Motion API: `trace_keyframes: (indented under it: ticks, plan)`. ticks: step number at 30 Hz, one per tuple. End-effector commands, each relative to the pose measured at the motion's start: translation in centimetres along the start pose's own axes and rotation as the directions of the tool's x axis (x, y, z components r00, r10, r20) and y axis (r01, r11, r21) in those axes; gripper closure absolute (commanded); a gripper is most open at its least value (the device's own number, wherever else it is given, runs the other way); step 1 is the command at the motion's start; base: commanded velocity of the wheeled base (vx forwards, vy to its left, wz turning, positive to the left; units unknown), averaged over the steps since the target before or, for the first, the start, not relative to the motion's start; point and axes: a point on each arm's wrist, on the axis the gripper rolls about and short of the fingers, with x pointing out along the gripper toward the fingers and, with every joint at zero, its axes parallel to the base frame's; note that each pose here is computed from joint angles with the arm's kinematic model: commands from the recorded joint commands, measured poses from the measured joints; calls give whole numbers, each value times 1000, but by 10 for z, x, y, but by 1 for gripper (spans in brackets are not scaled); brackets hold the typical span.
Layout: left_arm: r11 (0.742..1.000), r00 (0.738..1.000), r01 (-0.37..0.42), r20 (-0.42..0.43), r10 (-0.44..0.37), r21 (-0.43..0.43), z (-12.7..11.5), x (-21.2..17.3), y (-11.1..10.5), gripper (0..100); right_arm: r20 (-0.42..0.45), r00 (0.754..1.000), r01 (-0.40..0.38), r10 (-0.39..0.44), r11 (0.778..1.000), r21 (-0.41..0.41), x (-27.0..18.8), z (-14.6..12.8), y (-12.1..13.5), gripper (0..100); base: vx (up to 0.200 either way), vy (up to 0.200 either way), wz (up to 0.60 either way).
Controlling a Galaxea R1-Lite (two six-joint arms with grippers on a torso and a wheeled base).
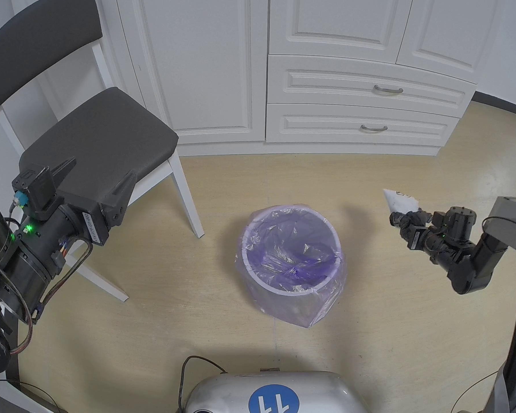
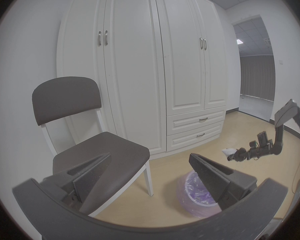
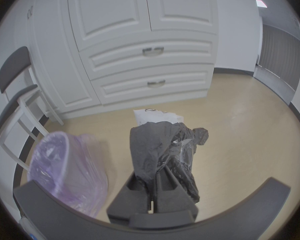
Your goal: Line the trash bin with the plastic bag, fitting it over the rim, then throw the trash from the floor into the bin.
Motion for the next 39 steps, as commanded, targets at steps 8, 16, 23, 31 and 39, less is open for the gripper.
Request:
trace_keyframes:
  ticks: [8,16,23,31,39]
  plan:
    - [1000,1000,2,5,-2,-2,0,0,0,0,48,994,-94,99,991,-99,-125,103,42,100,0,0,0]
    - [1000,1000,6,4,-6,-2,0,-1,0,0,-30,947,-319,319,948,10,-200,149,61,100,0,0,0]
    - [999,999,33,40,-32,-22,4,-4,-5,0,-163,906,-359,390,913,193,-215,175,70,100,0,0,0]
    - [999,998,38,48,-36,-28,5,-4,-6,0,-246,834,-359,494,824,439,-207,189,110,100,0,0,0]
    - [999,998,31,57,-29,-30,8,-3,-6,0,-306,818,-324,486,830,453,-200,177,145,100,0,0,0]
